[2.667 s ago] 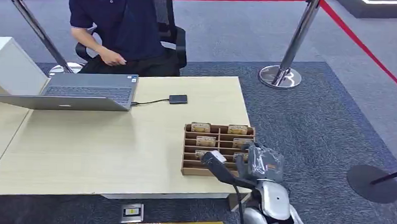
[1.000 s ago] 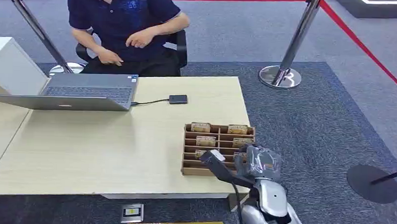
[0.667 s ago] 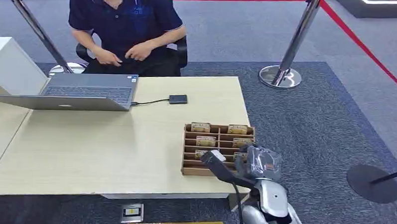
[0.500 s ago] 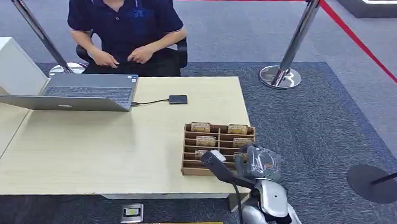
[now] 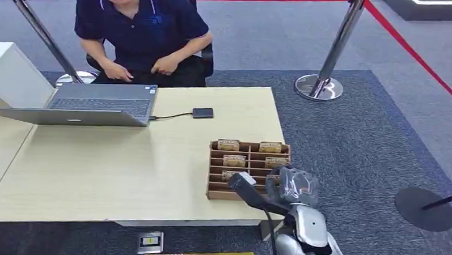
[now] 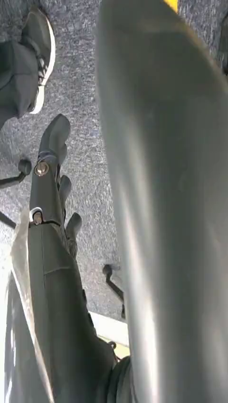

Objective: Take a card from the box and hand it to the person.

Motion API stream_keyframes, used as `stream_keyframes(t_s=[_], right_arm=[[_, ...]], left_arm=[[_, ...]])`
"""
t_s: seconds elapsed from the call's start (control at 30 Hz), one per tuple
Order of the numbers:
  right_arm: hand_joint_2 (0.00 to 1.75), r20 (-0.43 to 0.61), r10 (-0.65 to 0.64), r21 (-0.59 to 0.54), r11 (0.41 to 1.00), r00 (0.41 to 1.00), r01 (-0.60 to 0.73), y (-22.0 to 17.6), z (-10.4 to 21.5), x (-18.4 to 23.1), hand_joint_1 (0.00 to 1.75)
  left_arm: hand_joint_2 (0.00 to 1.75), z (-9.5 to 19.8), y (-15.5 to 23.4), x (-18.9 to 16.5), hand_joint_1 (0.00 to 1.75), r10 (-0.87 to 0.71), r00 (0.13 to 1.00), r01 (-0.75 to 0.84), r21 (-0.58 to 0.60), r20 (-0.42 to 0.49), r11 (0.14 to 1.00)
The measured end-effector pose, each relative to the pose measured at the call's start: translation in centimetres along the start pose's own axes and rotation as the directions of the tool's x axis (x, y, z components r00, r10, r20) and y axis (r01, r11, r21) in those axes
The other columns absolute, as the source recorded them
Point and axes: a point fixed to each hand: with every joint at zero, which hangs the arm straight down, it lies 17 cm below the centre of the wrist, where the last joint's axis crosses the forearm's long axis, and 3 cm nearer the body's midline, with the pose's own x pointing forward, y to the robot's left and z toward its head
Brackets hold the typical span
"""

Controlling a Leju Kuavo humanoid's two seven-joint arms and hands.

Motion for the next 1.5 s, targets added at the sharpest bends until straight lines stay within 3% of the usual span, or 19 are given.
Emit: stream_keyframes(t_s=[0.1,0.13,0.2,0.27,0.3,0.37,0.73,1.03,1.5], right_arm=[[1.75,-0.001,0.0,0.004,1.0,1.0,0.0,0.1,0.0,0.0,1.06],[1.75,0.0,0.0,0.006,1.0,1.0,0.0,0.2,0.0,0.0,1.22],[1.75,-0.001,0.0,0.01,1.0,1.0,0.0,0.4,0.1,-0.1,1.26],[1.75,-0.001,0.0,0.008,1.0,1.0,0.0,0.3,0.0,-0.1,1.48],[1.75,-0.001,-0.001,0.007,1.0,1.0,0.001,0.2,0.0,0.0,1.48],[1.75,0.0,-0.002,0.007,1.0,1.0,0.002,0.2,0.0,0.0,1.75],[1.75,0.007,-0.005,0.0,1.0,1.0,0.005,-0.1,-0.3,0.2,1.59],[1.75,0.036,-0.023,-0.01,1.0,0.999,0.024,-0.5,-0.5,0.9,1.75],[1.75,0.197,-0.081,-0.078,0.992,0.977,0.098,-4.4,-1.0,4.8,1.75]], left_arm=[[0.0,0.0,0.0,0.0,0.0,0.0,1.0,0.0,0.002,0.0,1.0],[0.0,0.0,0.0,0.0,0.0,0.0,1.0,0.0,0.002,0.0,1.0],[0.0,0.0,0.1,0.0,0.0,0.001,1.0,-0.001,0.002,-0.001,1.0],[0.0,0.0,0.1,0.0,0.0,0.001,1.0,-0.001,0.002,-0.001,1.0],[0.0,0.0,0.1,0.0,0.0,0.001,1.0,-0.001,0.003,-0.001,1.0],[0.0,0.0,0.1,0.0,0.0,0.0,1.0,0.0,0.003,-0.001,1.0],[0.0,-0.1,0.1,-0.2,0.0,-0.004,1.0,0.004,0.003,-0.006,1.0],[0.0,0.0,0.1,-0.2,0.0,-0.005,1.0,0.005,0.002,-0.005,1.0],[0.0,0.0,0.1,-0.3,0.0,0.007,1.0,-0.007,0.003,-0.009,1.0]])
